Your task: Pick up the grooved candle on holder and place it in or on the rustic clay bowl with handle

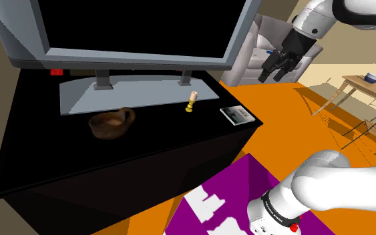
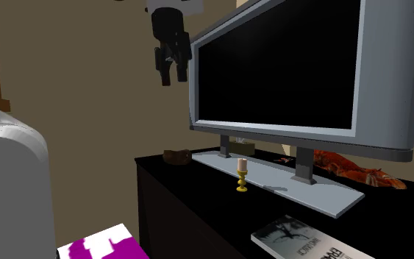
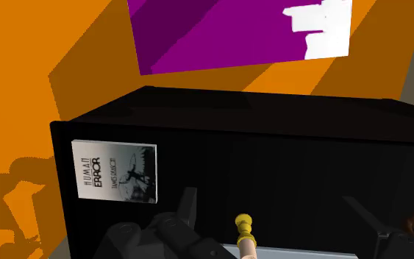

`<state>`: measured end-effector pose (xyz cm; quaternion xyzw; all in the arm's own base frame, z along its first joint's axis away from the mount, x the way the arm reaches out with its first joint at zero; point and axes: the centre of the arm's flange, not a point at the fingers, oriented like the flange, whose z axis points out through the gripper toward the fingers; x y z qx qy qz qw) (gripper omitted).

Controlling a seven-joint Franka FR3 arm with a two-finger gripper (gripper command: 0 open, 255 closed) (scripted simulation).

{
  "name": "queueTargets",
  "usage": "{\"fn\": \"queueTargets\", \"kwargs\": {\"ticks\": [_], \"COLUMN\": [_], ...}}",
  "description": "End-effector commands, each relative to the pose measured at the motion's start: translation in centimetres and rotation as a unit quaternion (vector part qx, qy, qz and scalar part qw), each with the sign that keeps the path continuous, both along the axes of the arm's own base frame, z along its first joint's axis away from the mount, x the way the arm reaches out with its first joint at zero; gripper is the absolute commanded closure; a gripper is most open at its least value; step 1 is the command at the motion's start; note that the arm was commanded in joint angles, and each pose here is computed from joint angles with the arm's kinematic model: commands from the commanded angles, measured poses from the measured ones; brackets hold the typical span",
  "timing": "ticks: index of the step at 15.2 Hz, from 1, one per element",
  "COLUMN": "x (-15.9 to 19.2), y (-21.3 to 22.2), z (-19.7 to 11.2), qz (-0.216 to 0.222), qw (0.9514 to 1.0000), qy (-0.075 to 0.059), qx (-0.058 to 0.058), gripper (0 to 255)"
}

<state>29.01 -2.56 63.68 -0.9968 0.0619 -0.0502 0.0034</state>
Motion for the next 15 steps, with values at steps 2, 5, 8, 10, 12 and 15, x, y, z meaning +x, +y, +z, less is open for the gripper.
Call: {"fn": "queueTargets", "kwargs": {"ticks": [2, 5, 8, 10, 12, 15], "x": [0.9, 3.5, 6.2, 8.0, 9.8, 12.5], "y": [0.0, -0.1, -0.1, -0.1, -0.1, 0.0], "z": [-0.9, -3.8, -6.6, -8.4, -10.2, -13.0], "qz": [0.004, 0.016, 0.028, 0.035, 0.043, 0.055], "qw": [1.0000, 0.9998, 0.9995, 0.9992, 0.9988, 0.9981], "qy": [-0.002, -0.006, -0.011, -0.015, -0.018, -0.023], "qx": [-0.001, -0.005, -0.009, -0.012, -0.014, -0.018], "gripper": [0, 0, 0, 0, 0, 0]}}
